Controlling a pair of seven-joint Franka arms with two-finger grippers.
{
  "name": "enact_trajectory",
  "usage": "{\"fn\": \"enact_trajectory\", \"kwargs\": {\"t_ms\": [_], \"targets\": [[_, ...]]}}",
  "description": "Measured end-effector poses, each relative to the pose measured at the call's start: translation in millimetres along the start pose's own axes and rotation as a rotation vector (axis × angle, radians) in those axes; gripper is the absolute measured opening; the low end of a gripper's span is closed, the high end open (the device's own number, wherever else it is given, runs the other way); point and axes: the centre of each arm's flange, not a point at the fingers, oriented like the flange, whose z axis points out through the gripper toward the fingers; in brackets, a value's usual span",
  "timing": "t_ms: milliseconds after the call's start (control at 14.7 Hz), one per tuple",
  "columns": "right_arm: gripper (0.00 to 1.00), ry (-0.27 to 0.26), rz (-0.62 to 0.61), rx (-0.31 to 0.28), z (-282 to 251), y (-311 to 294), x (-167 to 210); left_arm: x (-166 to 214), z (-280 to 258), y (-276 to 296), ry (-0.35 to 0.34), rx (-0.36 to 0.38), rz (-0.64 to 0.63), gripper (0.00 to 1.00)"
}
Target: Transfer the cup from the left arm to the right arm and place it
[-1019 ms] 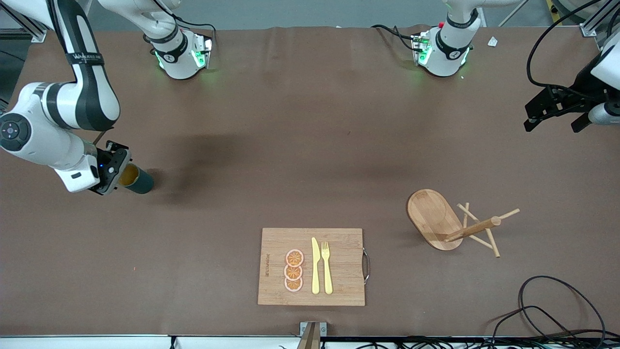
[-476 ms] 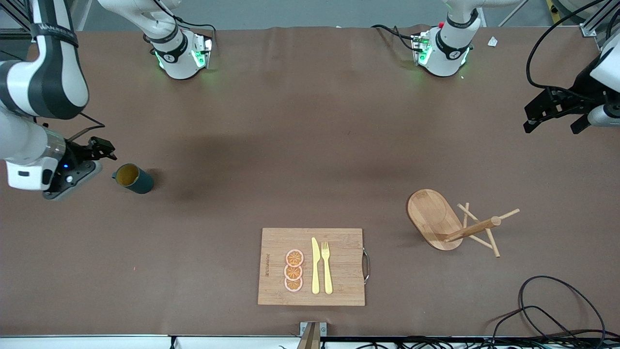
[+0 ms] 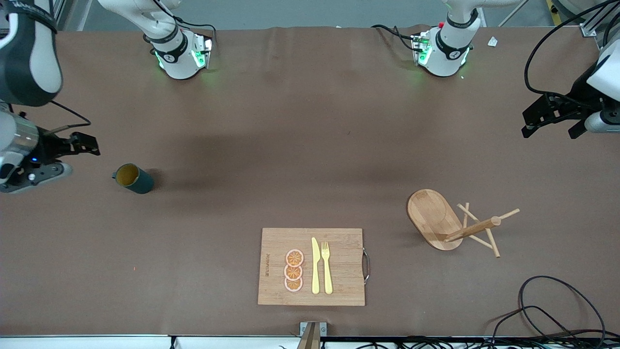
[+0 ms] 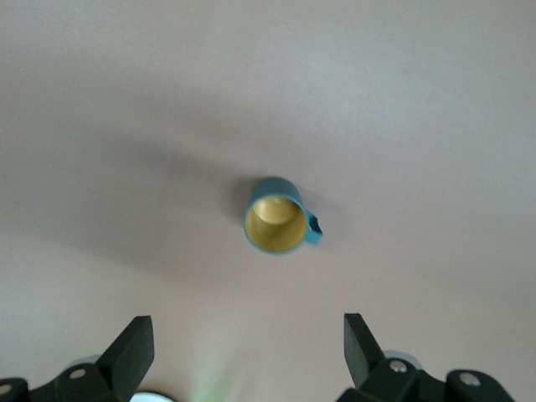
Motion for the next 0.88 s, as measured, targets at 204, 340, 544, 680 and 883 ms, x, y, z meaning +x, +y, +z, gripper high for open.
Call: {"fn": "enact_trajectory", "kwargs": {"t_ms": [204,340,544,680,883], "targets": [[1.00,0.022,0.141,-0.004,-34,26,-11,0,0,0,0.000,0.000,0.000,1.00],[1.00,0.034,0.230,-0.009,-41,27,-7,0,0,1,0.000,0.000,0.001,1.00],[1.00,0.021,0.264,-0.003,-41,21,-3,0,0,3,0.000,-0.001,0.006,1.00],[1.00,0.017,0.272,-0.001,-42,20,-4,0,0,3,0.000,-0.001,0.006,1.00],[1.00,0.033,0.287,-0.003,-52,19,-9,0,0,2,0.000,-0.001,0.004,1.00]]}}
